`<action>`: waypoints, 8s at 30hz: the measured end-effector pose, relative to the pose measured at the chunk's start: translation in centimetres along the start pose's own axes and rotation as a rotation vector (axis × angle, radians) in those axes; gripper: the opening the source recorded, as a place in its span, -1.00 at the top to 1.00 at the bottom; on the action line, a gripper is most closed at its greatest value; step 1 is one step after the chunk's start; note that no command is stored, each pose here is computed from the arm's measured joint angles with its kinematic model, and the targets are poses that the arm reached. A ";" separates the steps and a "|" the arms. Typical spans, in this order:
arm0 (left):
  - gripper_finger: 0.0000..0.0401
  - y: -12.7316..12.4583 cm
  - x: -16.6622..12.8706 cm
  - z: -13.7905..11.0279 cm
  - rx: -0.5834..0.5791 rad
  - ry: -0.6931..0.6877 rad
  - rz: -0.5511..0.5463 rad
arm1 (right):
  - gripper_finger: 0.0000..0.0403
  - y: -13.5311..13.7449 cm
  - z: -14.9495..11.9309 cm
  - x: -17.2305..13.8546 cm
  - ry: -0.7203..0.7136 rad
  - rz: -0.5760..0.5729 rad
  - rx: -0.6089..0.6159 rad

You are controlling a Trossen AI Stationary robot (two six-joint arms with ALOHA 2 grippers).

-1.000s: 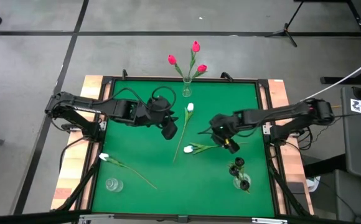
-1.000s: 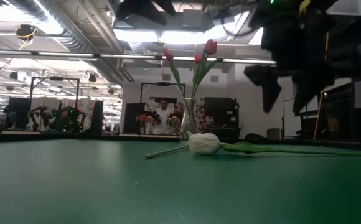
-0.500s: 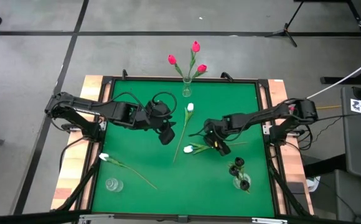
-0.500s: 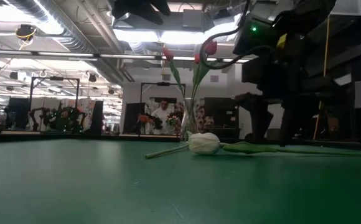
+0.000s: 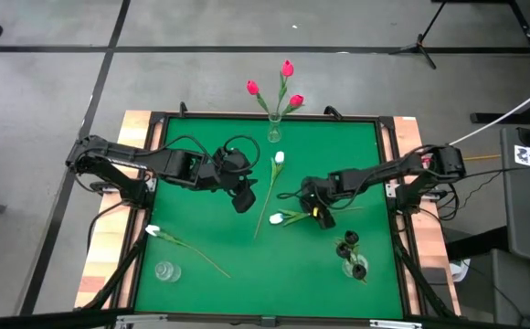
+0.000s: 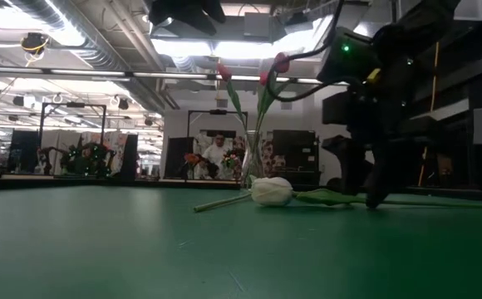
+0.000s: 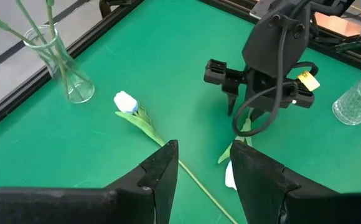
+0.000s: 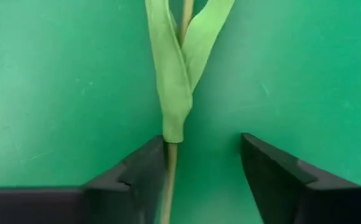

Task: Sort flowers into vase by color
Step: Put the right white tulip into the bottom left transparent vase

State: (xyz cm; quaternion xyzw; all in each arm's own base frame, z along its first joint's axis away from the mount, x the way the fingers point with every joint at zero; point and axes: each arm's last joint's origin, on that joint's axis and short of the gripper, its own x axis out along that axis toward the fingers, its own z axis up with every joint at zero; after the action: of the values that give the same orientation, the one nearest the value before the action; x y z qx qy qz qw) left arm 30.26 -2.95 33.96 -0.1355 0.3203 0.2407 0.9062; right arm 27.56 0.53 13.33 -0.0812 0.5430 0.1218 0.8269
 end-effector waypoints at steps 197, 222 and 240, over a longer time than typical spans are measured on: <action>0.99 5.1 -22.1 -26.6 0.157 -0.546 -0.782 | -0.06 -3.1 12.0 -24.4 -1.264 -0.311 -0.043; 0.98 3.5 -20.7 -26.2 0.028 -0.543 -0.697 | -0.06 -3.1 11.9 -24.0 -1.223 -0.293 -0.040; 0.96 3.2 -19.4 -28.5 0.062 -0.555 -0.688 | -0.06 -3.2 11.9 -24.0 -1.225 -0.300 -0.035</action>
State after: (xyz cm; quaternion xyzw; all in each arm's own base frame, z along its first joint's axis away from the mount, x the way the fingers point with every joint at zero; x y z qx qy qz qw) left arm 0.77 -18.41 24.56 -0.1371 0.0081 -0.0575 0.9888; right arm 29.81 -2.04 40.09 -0.0855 -0.0483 0.0380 0.9944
